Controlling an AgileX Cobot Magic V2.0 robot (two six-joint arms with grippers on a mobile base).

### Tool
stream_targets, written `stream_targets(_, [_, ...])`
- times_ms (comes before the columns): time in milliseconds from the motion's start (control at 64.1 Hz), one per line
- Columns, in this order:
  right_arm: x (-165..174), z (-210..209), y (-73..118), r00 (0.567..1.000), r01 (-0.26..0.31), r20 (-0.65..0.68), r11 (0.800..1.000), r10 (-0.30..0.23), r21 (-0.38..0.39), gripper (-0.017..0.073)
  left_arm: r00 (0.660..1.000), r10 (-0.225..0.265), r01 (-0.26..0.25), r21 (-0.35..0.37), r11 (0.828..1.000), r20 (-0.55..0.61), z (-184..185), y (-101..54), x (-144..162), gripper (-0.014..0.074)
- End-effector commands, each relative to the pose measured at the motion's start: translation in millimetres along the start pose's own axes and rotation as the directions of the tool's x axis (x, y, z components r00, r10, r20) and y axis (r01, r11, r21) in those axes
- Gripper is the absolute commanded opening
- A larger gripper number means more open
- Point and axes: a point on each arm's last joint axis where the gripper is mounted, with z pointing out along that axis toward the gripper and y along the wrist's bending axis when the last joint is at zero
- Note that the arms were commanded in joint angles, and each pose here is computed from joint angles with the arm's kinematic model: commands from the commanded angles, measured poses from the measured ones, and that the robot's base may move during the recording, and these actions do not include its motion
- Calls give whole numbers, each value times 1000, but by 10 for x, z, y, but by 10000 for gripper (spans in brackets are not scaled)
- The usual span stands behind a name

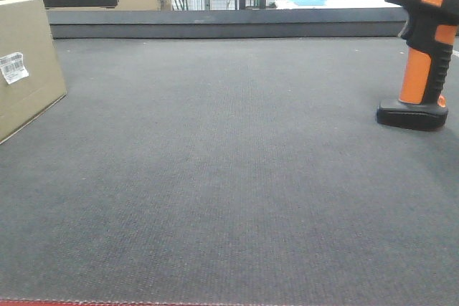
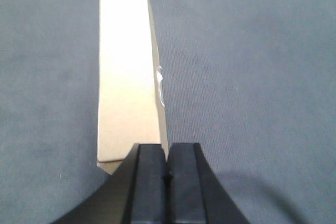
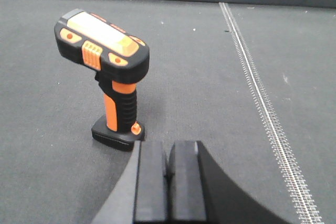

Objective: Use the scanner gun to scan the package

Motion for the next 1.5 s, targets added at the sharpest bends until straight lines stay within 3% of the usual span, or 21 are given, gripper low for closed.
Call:
stream_targets(0, [31,-72,-1,999,17,50,1000,-18,6,-154,987,-7,7,-1,1000,161,-122,-27,188,-111])
stream_targets(125, [88,-168,3,996,19,92,1000,-20,6,-154,951,-6,9,-11,1000,308,-173,-56,605,-111])
stream_targets(406, [44,-286,4,980,21,199,1000,-23,13,-154,776,10,17,-36,999,630,-345,-94,1154,-111])
stream_targets(468, [21,-291,1,974,20,224,1000,-23,17,-154,763,11,17,-37,999,647,-343,-98,1207,-111])
stream_targets(608, [9,-294,0,971,20,237,1000,-24,18,-154,775,10,17,-36,999,632,-332,-101,1245,-111])
stream_targets(1264, [9,-294,1,971,16,237,1000,-20,17,-154,768,10,19,-38,999,640,-336,-98,1245,-111])
stream_targets(1435, [6,-295,1,970,17,241,1000,-20,17,-154,772,56,19,-111,994,633,-420,-64,1448,-111])
stream_targets(1482, [6,-295,1,970,17,241,1000,-20,17,-154,757,68,27,-135,990,650,-450,-64,1581,-111])
